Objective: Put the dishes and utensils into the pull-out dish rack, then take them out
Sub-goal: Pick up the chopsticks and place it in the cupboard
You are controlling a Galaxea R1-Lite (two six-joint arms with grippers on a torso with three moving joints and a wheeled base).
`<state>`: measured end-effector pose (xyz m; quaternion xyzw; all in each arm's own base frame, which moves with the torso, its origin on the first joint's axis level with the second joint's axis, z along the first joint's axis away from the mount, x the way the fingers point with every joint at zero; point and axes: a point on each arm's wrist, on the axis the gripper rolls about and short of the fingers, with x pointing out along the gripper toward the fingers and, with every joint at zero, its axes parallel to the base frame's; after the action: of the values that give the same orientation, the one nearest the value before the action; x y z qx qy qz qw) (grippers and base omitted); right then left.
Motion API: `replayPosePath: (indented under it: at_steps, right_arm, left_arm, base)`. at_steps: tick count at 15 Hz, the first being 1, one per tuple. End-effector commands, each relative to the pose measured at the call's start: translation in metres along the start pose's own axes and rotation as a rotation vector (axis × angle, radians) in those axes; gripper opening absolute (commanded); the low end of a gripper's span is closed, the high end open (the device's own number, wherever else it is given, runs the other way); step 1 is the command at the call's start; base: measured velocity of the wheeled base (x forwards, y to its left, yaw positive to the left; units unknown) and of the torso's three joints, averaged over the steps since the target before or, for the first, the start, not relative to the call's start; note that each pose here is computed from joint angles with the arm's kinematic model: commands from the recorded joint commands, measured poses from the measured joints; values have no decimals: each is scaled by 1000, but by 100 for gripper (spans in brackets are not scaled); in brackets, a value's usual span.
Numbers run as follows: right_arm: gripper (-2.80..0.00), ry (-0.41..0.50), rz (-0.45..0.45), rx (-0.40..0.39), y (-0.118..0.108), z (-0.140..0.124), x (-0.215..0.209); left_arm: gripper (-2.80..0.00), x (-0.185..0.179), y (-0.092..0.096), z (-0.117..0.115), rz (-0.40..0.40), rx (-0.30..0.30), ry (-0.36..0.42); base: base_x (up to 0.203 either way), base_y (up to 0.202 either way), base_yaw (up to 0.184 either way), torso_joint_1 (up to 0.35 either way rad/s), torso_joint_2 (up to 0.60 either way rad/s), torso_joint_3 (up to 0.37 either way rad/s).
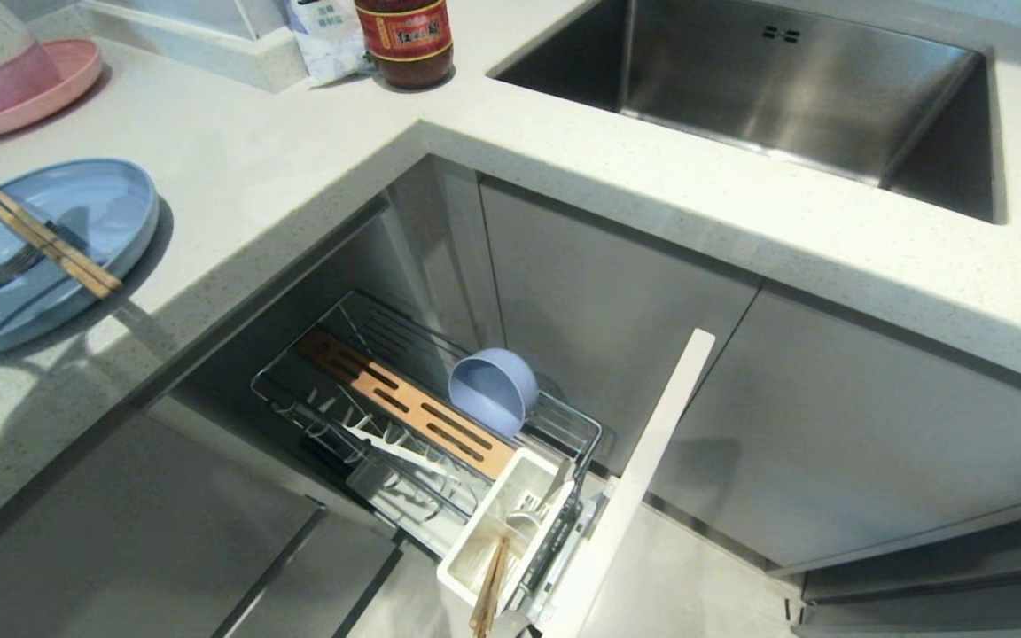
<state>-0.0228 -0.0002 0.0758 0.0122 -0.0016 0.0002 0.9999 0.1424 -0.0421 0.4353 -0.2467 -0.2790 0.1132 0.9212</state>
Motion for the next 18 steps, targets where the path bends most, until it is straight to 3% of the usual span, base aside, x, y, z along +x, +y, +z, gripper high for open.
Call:
replayPosePath:
  at_steps: [1, 2, 4, 7, 10, 13, 18]
  right_arm:
    - [-280, -2, 1, 0, 0, 0, 0]
    - [-280, -3, 0, 0, 0, 0, 0]
    - [-280, -3, 0, 0, 0, 0, 0]
    - [-280, -3, 0, 0, 0, 0, 0]
    - [-280, -3, 0, 0, 0, 0, 0]
    - [-280, -2, 0, 0, 0, 0, 0]
    - [-280, -3, 1, 0, 0, 0, 0]
  left_arm:
    - [-280, -5, 21, -3, 135, 109, 229]
    - [-280, -7, 28, -7, 170, 149, 309]
    - [-280, -11, 34, -7, 160, 148, 422]
    - [-280, -12, 32, 1, 180, 96, 422]
    - [-280, -19, 35, 12, 252, 118, 516]
    - [-280, -30, 37, 32, 342, 99, 592]
    - [-280, -13, 39, -2, 425, 163, 709]
  base:
    - [0, 0, 0, 0, 0, 0]
    - [0, 0, 0, 0, 0, 0]
    - [0, 0, 0, 0, 0, 0]
    - [0, 0, 0, 0, 0, 0]
    - [0, 0, 0, 0, 0, 0]
    - [0, 0, 0, 0, 0, 0]
    - [0, 0, 0, 0, 0, 0]
